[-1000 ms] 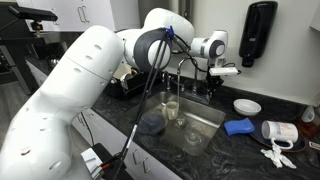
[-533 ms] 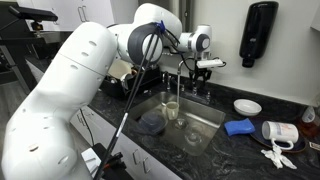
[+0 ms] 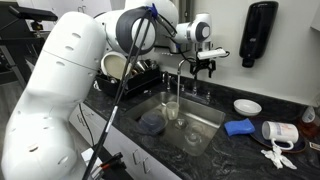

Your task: Open the faucet then close the faucet

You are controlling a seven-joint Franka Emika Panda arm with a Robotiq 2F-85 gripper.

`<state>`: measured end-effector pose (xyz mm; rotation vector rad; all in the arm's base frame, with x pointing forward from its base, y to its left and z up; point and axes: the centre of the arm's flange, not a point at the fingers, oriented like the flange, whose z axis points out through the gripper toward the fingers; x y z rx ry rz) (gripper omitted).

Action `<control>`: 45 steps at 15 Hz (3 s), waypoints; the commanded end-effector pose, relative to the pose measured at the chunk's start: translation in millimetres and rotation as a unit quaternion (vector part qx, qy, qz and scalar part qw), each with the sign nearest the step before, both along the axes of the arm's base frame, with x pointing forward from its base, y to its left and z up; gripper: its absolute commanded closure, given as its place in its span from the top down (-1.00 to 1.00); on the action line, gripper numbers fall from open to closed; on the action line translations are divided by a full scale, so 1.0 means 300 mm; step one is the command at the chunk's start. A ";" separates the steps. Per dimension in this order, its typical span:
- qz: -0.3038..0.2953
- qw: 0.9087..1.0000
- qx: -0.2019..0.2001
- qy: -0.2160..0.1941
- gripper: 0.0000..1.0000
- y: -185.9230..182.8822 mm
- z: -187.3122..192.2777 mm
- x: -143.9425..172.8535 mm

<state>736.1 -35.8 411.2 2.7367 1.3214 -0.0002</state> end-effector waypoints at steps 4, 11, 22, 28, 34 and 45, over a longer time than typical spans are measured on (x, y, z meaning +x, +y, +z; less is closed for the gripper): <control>0.004 0.999 0.027 0.024 1.00 -0.043 0.026 -0.174; -0.011 0.999 0.027 0.027 1.00 -0.042 0.022 -0.129; -0.162 0.984 0.078 0.021 0.15 -0.084 -0.064 -0.142; -0.205 0.975 0.088 -0.002 -0.66 -0.109 -0.127 -0.095; -0.230 0.970 0.080 -0.022 -1.00 -0.133 -0.239 -0.043; -0.252 0.950 -0.129 -0.133 -1.00 -0.154 -0.329 0.009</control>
